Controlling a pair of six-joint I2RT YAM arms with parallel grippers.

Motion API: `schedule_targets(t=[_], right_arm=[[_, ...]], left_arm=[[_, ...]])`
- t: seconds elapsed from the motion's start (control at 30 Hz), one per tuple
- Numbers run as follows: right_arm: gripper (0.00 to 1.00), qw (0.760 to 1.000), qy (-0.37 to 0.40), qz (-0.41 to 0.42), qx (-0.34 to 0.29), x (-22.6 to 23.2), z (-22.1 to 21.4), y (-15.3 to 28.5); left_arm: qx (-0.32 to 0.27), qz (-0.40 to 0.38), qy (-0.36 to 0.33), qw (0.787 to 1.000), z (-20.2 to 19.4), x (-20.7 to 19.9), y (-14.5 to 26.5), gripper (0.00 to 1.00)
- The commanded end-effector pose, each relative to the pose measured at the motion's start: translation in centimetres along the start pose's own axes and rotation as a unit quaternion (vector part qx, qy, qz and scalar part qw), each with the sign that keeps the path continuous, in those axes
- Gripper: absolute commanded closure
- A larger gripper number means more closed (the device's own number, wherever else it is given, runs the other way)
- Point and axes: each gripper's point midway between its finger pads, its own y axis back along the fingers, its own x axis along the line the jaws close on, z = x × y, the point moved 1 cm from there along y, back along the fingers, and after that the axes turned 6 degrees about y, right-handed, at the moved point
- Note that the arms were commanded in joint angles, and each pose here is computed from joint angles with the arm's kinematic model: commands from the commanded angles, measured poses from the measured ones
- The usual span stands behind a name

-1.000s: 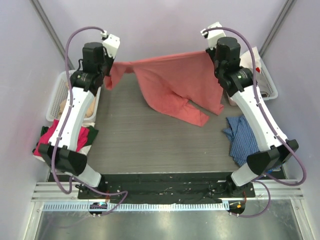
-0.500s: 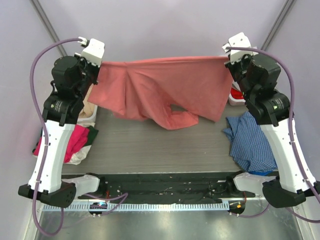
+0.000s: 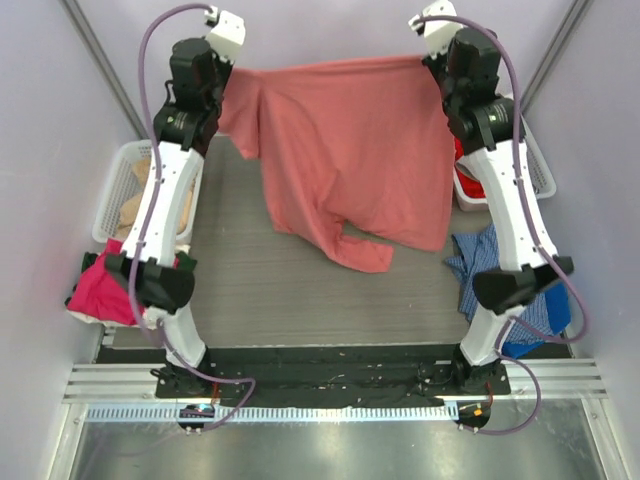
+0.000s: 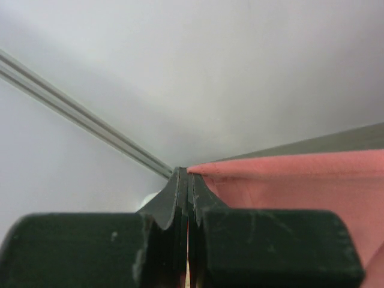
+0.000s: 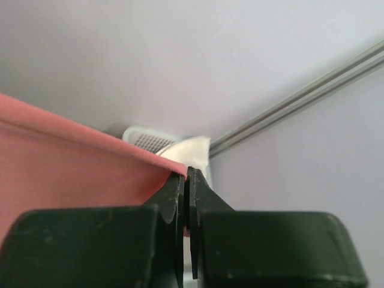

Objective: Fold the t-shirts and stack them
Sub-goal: Flatten the tshirt out

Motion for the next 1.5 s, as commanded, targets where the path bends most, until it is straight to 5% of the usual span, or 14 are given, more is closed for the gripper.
schedule_targets(t=[0.0,0.2,0.27,0.3,0.6,0.9,1.17,1.3,1.47], right_arm=[[0.99,0.991,-0.009,-0.131,-0.020,-7.9,3.1,0.6],[0.99,0.985,-0.051,-0.153,-0.063,-10.4,4.2,4.2],[0.99,0.987,-0.053,-0.140,-0.060,-9.6,3.4,4.7],[0.99,0.987,-0.059,-0.137,-0.064,-10.1,3.3,6.1],[0.99,0.994,-0.086,-0.011,-0.062,-7.1,0.5,12.7],[0.99,0.992,-0.100,0.054,-0.063,-4.6,-1.7,16.2],[0.99,0.992,-0.106,0.000,-0.063,-6.1,0.2,12.3],[0.99,0.992,-0.094,-0.047,-0.064,-6.7,1.9,7.7],[0.99,0.986,-0.094,-0.107,-0.083,-8.5,4.6,2.1]], left_arm=[[-0.111,0.145,0.040,0.982,8.4,7.8,1.0,1.00],[-0.187,0.133,0.070,0.971,12.0,9.7,6.1,1.00],[-0.171,0.093,0.052,0.980,9.9,7.6,6.1,1.00],[-0.191,0.089,0.058,0.976,10.9,8.4,9.4,1.00],[-0.125,-0.073,0.033,0.989,3.4,1.3,17.6,1.00],[-0.097,-0.104,0.070,0.987,0.7,1.7,21.7,1.00],[-0.148,0.011,0.082,0.985,5.7,4.2,17.2,1.00],[-0.168,0.065,0.057,0.982,8.4,3.1,9.4,1.00],[-0.232,0.164,0.098,0.954,13.7,8.0,3.9,1.00]])
